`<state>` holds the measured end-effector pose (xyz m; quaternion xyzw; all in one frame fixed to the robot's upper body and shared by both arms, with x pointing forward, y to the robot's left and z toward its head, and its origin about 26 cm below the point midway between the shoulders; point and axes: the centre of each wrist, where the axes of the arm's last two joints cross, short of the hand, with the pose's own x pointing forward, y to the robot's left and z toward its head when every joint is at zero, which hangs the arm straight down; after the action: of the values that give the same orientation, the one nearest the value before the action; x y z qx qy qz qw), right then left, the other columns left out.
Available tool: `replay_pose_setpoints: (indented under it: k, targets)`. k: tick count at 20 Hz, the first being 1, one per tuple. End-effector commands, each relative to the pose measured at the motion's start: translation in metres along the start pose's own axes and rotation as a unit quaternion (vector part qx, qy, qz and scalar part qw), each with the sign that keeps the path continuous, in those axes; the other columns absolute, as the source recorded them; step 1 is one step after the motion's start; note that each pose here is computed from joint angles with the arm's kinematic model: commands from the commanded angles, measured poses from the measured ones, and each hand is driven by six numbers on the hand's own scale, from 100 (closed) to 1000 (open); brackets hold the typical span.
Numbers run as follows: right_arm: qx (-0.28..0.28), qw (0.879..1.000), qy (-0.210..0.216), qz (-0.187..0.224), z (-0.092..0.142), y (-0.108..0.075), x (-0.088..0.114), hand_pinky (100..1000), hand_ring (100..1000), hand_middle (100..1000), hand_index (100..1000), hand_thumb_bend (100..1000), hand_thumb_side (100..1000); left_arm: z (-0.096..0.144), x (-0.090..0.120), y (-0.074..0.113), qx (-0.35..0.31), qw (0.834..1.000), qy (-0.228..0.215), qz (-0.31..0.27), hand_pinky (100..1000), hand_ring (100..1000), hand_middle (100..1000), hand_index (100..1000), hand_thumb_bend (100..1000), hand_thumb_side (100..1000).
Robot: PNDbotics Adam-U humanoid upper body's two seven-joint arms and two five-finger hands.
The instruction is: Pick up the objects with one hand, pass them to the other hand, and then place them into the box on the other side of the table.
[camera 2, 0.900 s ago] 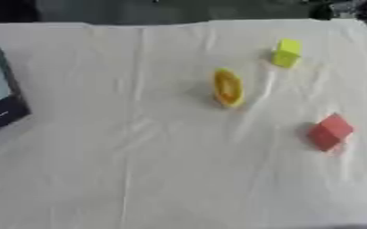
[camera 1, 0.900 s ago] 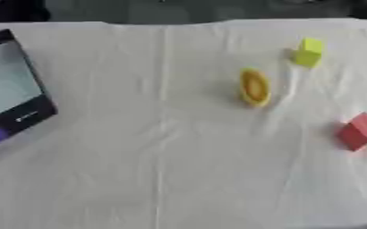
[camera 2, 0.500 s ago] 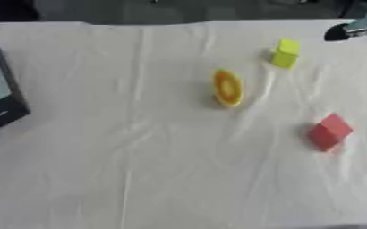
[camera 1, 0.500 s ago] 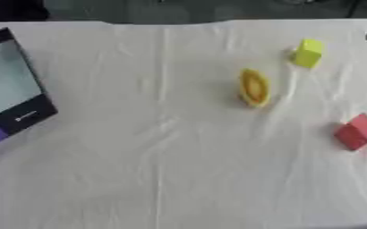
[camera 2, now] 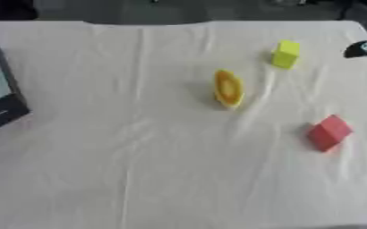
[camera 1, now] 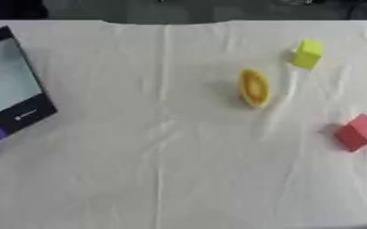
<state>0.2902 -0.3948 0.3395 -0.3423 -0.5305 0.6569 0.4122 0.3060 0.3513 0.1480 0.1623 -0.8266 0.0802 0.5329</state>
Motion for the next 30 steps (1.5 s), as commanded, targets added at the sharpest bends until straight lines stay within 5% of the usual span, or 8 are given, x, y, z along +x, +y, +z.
replay_pose_setpoints:
  k: [1,15,30]
  targets:
    - [0.015,0.997,0.001,0.070,0.007,-0.013,0.016,999,928,889,917,611,166,-0.006,0.010,0.007,0.000,1.000,-0.017,-0.011,825,860,874,896,1000,544]
    - [0.016,0.987,-0.042,0.156,-0.003,0.016,0.047,988,898,858,916,605,158,-0.004,0.008,0.003,-0.003,1.000,-0.011,-0.003,829,864,878,890,1000,545]
    - [0.086,0.969,-0.033,0.229,-0.009,0.042,0.036,991,910,853,920,603,154,-0.001,0.004,0.002,0.000,1.000,-0.004,0.002,831,865,880,889,1000,542]
